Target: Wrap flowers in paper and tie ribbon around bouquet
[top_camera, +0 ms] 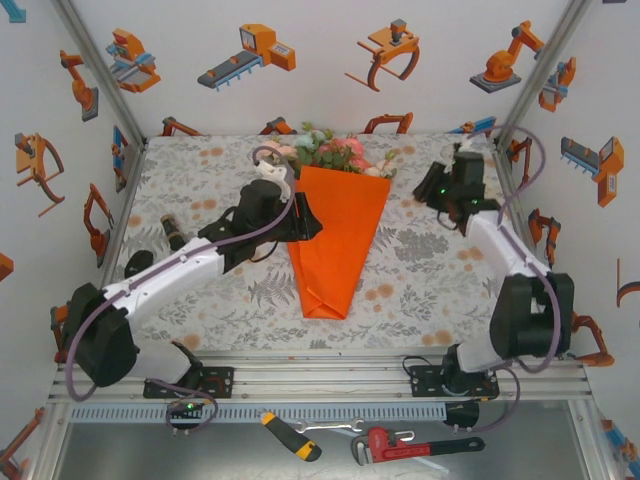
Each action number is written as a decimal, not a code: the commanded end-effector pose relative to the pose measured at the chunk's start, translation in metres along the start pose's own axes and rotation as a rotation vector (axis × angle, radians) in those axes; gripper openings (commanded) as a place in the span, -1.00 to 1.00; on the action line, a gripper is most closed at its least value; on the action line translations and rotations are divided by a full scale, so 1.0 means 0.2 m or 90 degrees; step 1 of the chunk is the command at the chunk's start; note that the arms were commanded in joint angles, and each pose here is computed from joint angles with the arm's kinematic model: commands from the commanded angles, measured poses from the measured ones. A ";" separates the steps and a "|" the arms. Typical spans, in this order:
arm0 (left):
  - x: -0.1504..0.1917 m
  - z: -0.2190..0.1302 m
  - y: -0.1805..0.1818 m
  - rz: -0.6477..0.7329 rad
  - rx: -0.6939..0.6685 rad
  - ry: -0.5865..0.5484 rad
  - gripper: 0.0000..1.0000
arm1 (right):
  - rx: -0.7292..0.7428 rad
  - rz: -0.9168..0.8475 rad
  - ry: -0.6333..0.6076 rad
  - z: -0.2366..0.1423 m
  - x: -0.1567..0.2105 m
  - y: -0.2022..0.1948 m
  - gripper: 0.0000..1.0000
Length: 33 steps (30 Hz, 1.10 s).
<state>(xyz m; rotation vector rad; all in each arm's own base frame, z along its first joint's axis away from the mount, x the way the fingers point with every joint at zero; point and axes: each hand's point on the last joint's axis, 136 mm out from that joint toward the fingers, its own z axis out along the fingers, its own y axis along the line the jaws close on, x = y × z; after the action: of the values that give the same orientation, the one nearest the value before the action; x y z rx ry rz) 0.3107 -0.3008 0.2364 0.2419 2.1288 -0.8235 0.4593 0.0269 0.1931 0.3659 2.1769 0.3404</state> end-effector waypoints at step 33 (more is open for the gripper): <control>0.13 -0.04 -0.07 0.144 0.059 -0.003 0.75 | -0.024 0.107 -0.110 0.98 -0.87 -0.24 -1.00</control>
<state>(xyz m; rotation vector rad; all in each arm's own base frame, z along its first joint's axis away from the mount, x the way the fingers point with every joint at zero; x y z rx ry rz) 0.2776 -0.3060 0.2049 0.5304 2.0680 -0.7647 0.7173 -0.0805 0.0775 0.6518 2.0906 0.2775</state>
